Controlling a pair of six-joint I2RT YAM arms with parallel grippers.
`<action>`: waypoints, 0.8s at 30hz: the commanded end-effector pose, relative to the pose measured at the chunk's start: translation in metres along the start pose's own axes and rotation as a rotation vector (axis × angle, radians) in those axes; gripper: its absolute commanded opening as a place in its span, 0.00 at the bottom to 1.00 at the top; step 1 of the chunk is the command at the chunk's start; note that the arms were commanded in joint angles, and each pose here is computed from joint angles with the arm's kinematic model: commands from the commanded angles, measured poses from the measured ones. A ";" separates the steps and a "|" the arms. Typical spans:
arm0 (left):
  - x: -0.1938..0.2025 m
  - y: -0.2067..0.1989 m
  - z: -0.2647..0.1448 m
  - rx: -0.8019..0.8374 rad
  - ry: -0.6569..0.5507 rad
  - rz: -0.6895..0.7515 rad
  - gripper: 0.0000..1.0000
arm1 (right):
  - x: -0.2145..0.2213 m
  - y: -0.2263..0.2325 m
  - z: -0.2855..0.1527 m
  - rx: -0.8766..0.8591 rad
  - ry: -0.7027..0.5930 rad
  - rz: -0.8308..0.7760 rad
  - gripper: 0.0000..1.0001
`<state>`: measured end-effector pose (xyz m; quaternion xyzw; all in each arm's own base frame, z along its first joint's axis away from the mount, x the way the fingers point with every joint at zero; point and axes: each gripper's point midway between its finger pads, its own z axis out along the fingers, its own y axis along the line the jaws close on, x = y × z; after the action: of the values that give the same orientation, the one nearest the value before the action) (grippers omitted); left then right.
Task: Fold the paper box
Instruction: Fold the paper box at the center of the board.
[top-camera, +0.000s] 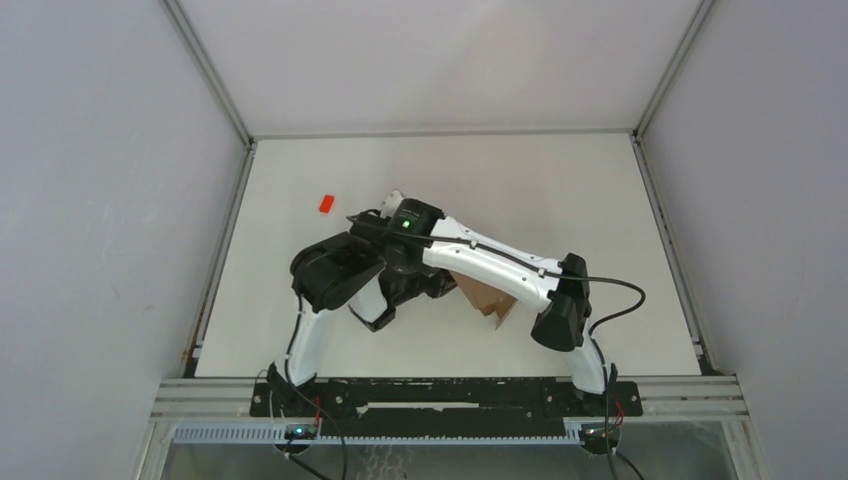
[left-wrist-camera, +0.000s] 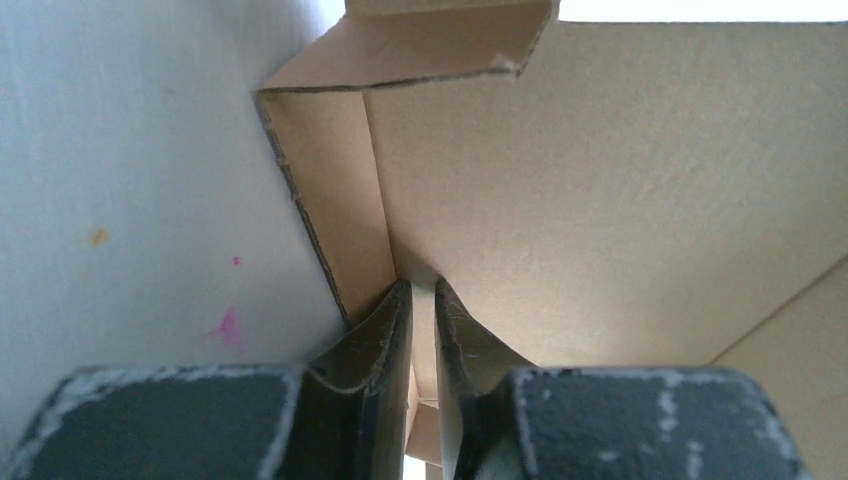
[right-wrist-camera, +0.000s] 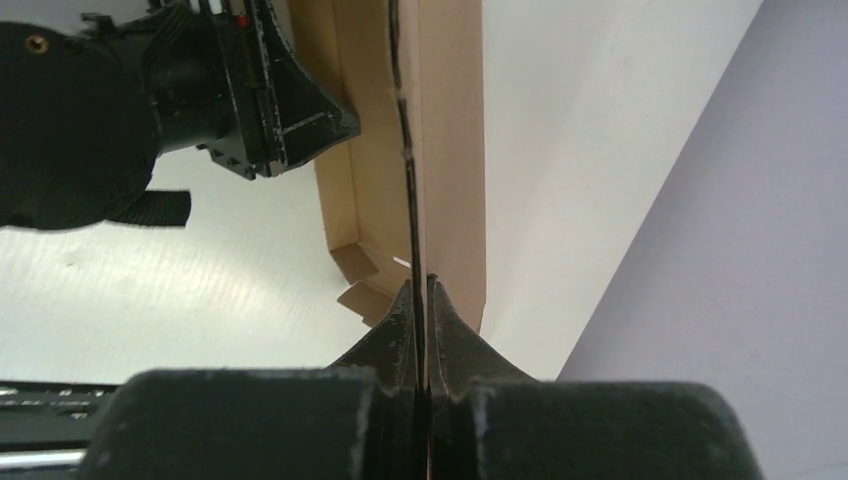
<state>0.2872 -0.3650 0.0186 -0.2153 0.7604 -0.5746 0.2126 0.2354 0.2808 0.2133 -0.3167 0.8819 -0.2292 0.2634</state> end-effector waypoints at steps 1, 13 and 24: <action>-0.011 0.036 -0.001 -0.094 -0.031 -0.008 0.19 | -0.003 0.013 -0.040 -0.142 -0.093 0.080 0.00; -0.010 0.034 0.002 -0.081 -0.017 -0.006 0.20 | 0.010 0.007 -0.027 -0.179 -0.059 0.122 0.00; -0.011 0.035 0.002 -0.080 -0.014 -0.002 0.20 | 0.012 0.016 -0.024 -0.207 -0.053 0.119 0.00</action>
<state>0.2919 -0.3643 0.0220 -0.2082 0.7500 -0.5897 0.2155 0.2151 0.2718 0.2117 -0.3161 0.8960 -0.1803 0.2545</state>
